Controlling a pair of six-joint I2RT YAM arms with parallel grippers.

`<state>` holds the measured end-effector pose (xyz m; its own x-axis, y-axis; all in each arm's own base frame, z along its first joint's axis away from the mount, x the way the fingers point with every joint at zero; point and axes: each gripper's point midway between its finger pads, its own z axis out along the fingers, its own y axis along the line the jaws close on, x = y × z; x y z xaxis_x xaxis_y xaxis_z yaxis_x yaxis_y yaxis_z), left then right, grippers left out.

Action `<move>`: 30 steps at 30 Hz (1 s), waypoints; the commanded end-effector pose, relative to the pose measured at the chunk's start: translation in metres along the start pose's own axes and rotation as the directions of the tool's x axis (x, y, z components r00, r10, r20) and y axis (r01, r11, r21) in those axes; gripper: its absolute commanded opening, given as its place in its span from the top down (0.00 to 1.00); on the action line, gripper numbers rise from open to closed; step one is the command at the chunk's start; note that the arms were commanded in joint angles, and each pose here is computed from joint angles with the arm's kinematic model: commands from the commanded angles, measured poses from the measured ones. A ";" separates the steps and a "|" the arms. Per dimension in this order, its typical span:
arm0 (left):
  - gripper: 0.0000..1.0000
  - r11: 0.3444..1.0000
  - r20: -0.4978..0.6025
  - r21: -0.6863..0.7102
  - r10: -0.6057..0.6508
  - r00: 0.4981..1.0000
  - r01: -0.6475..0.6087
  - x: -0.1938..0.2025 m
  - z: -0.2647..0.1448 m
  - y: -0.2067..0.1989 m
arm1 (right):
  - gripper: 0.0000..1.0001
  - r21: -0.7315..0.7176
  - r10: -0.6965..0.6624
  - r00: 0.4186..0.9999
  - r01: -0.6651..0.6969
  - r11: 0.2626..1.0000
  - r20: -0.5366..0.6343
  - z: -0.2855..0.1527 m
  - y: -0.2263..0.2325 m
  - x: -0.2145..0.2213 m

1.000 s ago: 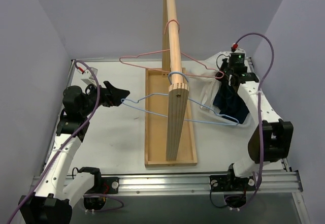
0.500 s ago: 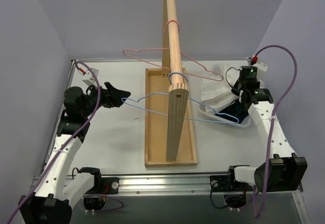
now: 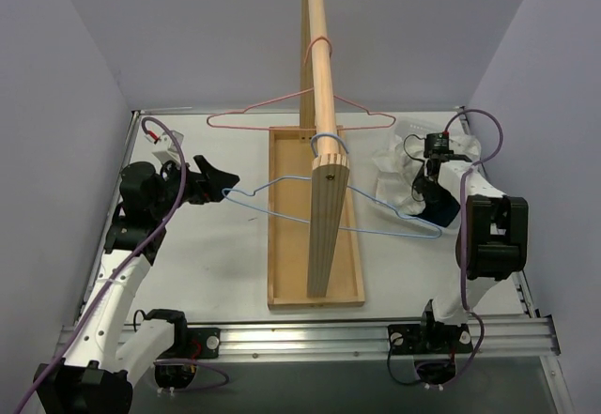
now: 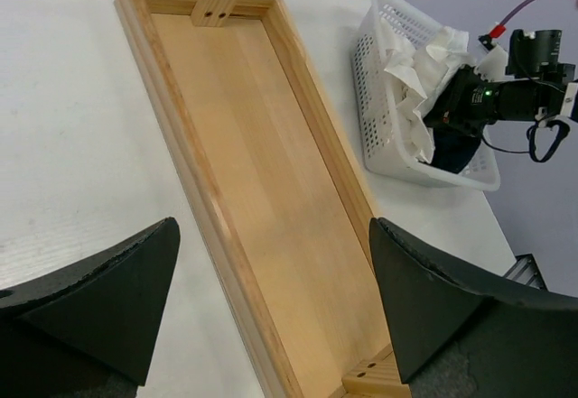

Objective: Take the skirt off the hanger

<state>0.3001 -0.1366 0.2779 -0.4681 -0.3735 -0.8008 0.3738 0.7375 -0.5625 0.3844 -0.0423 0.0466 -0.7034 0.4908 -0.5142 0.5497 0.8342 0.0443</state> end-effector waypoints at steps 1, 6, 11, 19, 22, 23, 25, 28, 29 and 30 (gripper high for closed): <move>0.06 0.999 0.021 -0.043 0.029 0.999 -0.028 -0.010 -0.004 0.002 | 1.00 0.070 0.017 0.993 -0.009 0.998 -0.114 0.016 -0.025 0.029; 0.06 0.993 0.006 -0.114 0.020 1.000 -0.019 -0.009 -0.003 0.014 | 0.94 0.101 0.039 0.992 -0.027 0.995 -0.120 0.020 -0.044 0.028; 0.06 0.982 0.013 -0.185 0.039 0.999 -0.036 -0.012 -0.006 0.026 | 0.43 -0.040 -0.029 0.998 0.026 0.999 -0.063 -0.016 -0.016 0.007; 0.06 0.975 0.017 -0.213 0.060 0.998 -0.056 -0.010 -0.011 0.031 | 0.30 -0.142 -0.006 0.991 0.025 0.990 0.133 -0.114 0.005 -0.037; 0.06 0.973 0.007 -0.222 0.064 0.998 -0.061 -0.007 -0.012 0.034 | 0.31 -0.190 0.016 0.984 0.018 0.982 0.177 -0.139 0.011 -0.049; 0.06 0.973 0.005 -0.223 0.065 0.998 -0.062 -0.006 -0.012 0.034 | 0.32 -0.203 0.022 0.982 0.017 0.979 0.188 -0.144 0.014 -0.053; 0.06 0.972 0.004 -0.225 0.068 0.998 -0.065 -0.006 -0.012 0.035 | 0.37 -0.287 0.019 0.982 0.037 0.957 0.190 -0.150 0.032 -0.058; 0.06 0.973 0.004 -0.222 0.065 0.998 -0.062 -0.007 -0.012 0.033 | 0.49 -0.365 0.012 0.987 0.047 0.930 0.158 -0.138 0.057 -0.064; 0.06 0.974 0.006 -0.218 0.065 0.998 -0.062 -0.008 -0.013 0.031 | 0.53 -0.387 0.018 0.985 0.049 0.921 0.169 -0.137 0.065 -0.073; 0.06 0.975 0.008 -0.214 0.061 0.998 -0.058 -0.010 -0.013 0.029 | 0.66 -0.377 0.006 0.992 0.043 0.925 0.128 -0.117 0.070 -0.070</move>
<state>0.3056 -0.1037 0.2475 -0.4856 -0.3369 -0.8067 0.1918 0.8592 -0.4743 0.3963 -0.0040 0.2071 -0.5849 0.4505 -0.6745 0.3489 0.8905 0.2922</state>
